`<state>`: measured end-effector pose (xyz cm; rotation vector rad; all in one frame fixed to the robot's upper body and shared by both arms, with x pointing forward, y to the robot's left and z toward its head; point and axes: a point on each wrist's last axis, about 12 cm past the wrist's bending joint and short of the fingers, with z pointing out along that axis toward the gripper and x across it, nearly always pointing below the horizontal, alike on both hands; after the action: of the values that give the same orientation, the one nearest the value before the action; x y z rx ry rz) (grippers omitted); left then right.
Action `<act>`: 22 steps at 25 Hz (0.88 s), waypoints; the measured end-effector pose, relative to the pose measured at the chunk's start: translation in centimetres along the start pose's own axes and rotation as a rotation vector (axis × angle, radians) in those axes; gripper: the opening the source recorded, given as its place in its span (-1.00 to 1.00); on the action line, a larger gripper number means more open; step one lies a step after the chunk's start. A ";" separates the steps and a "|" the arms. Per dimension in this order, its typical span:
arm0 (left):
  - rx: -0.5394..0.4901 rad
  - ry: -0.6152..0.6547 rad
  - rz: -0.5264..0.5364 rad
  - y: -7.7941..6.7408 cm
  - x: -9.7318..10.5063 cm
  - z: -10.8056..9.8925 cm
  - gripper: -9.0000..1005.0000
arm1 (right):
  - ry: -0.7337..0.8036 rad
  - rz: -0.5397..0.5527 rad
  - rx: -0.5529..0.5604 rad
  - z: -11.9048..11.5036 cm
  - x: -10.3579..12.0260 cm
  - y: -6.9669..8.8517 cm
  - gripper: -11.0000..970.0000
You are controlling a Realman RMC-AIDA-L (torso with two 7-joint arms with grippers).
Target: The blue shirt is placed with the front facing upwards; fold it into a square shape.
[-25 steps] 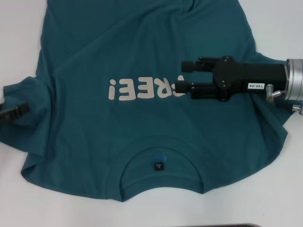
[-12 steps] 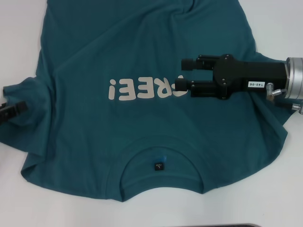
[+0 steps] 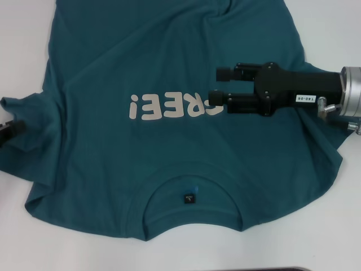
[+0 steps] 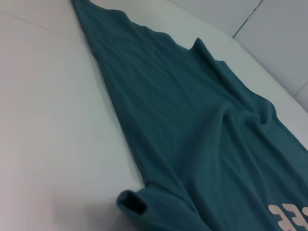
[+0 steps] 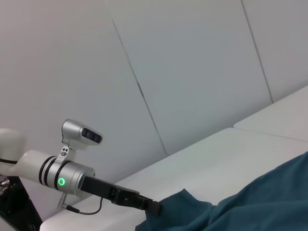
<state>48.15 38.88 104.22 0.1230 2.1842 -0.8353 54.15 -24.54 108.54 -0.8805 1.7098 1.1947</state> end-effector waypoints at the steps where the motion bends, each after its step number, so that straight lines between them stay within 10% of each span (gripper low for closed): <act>1: 0.002 0.000 0.001 0.0 0.0 0.0 -0.52 | -0.001 -0.001 0.000 0.0 0.0 0.0 0.57; 8: 0.006 -0.010 -0.002 -0.1 -0.5 0.0 -0.91 | 0.000 -0.005 0.005 0.0 0.0 -0.1 0.57; 22: -0.067 -0.015 0.021 0.1 -2.5 -1.9 -0.98 | -0.010 -0.003 0.010 0.1 0.0 -0.1 0.57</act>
<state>48.74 40.54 106.80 0.1062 2.1900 -0.7479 54.25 -24.42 108.51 -0.8697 1.7046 1.1852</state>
